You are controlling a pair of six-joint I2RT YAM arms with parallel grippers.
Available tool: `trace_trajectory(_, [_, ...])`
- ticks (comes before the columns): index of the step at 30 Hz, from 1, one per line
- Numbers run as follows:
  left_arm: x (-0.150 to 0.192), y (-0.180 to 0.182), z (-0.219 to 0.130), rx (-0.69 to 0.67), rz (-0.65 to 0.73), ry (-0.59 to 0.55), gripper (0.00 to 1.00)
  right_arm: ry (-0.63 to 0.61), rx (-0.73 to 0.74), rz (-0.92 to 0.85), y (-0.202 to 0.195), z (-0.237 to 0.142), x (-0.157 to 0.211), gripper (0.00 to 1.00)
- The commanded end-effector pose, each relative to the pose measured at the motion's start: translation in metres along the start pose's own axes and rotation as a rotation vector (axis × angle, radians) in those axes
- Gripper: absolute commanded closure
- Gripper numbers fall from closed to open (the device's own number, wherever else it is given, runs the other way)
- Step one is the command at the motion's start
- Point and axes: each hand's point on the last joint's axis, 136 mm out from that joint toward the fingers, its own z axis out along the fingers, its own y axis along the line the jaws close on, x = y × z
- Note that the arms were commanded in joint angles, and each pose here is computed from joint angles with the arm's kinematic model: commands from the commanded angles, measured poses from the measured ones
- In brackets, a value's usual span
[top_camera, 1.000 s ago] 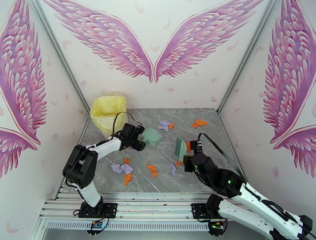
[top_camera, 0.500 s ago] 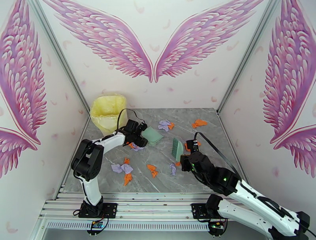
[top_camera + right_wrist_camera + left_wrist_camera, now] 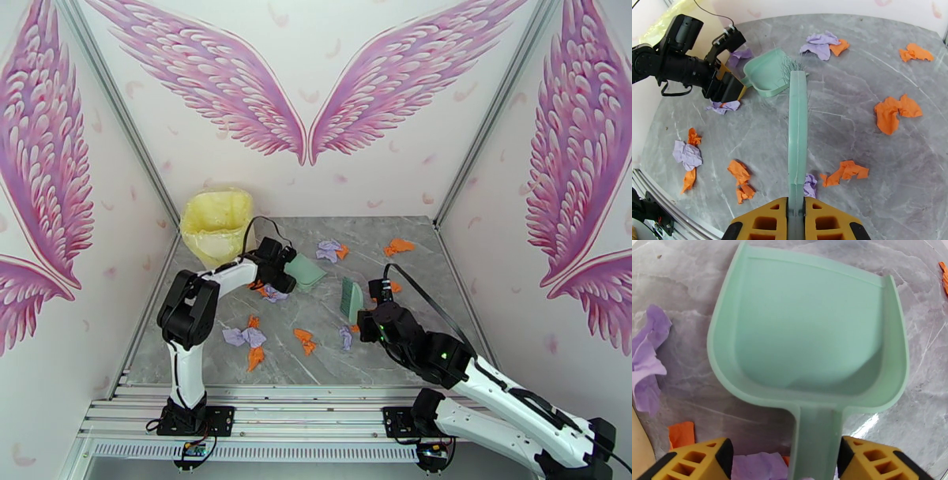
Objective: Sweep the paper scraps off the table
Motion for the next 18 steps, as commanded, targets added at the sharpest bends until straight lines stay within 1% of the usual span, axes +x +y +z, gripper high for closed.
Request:
trace_trajectory(1, [0.012,0.000,0.012,0.007,-0.026,0.030,0.31,-0.032,-0.016,0.019,0.002,-0.003,-0.008,1.00])
trace_trajectory(6, [0.010,-0.002,0.007,-0.001,-0.008,0.005,0.32,-0.030,-0.011,0.019,0.001,0.000,-0.006,1.00])
trace_trajectory(11, [0.011,-0.006,0.009,0.010,0.006,0.010,0.34,-0.025,-0.021,0.020,0.005,0.004,-0.006,1.00])
trace_trajectory(18, [0.011,-0.012,0.007,0.007,0.039,-0.004,0.40,-0.017,-0.023,0.023,0.006,0.008,-0.003,1.00])
